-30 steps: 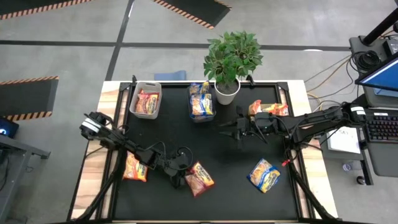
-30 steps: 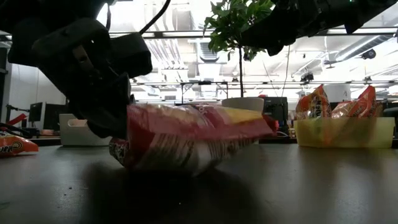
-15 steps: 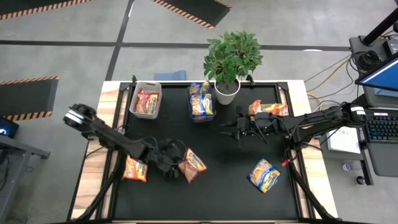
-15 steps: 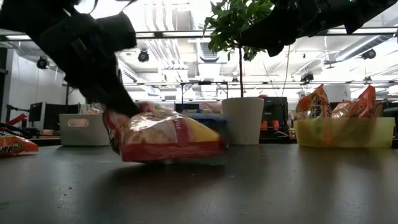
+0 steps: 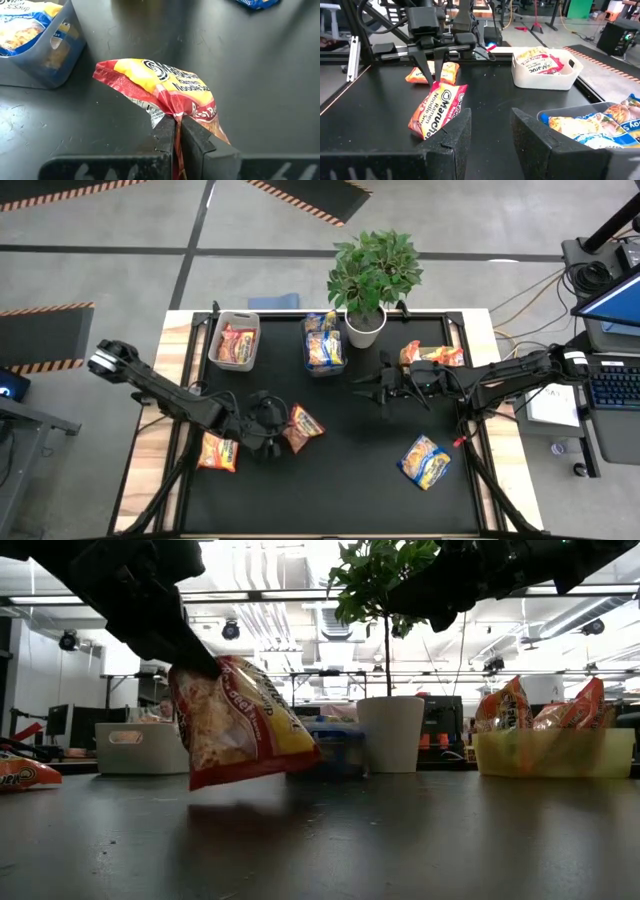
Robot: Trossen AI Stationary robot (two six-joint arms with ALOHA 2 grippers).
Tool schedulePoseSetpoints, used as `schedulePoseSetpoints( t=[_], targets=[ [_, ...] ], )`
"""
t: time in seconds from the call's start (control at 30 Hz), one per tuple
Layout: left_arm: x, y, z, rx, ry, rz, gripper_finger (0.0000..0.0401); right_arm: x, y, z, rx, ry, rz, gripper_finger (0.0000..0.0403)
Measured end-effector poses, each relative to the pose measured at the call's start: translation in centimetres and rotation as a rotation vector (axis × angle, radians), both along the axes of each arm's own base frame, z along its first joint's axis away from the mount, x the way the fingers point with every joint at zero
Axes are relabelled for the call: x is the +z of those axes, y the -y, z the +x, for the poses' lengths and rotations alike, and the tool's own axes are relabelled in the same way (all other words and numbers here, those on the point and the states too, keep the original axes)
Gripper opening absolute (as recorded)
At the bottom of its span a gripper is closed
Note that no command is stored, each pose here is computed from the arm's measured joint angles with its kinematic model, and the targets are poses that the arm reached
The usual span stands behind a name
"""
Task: Sort Maruchan noodles
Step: Put the red noodle pack into the white bin
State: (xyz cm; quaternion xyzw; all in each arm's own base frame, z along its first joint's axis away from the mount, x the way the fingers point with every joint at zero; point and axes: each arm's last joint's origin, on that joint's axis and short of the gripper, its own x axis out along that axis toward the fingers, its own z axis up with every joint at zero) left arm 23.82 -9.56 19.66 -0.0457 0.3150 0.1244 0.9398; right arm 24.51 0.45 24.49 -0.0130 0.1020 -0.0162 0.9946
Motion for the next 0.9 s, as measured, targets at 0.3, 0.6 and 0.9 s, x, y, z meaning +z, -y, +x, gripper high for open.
schedulePoseSetpoints(
  t=[0.3,0.6,0.9],
  targets=[
    [-0.2,0.1,0.1,0.005,-0.003,-0.003,0.0000,0.0,0.0,0.0,-0.014,0.002,0.065,0.0135],
    [-0.1,0.1,0.2,-0.001,0.012,0.003,0.0000,0.0,-0.1,0.0,-0.019,0.000,0.180,0.0197],
    [1.8,0.2,1.1,-0.006,0.079,0.193,0.0000,-0.9,-0.5,3.4,0.069,-0.078,0.198,0.0254]
  ],
)
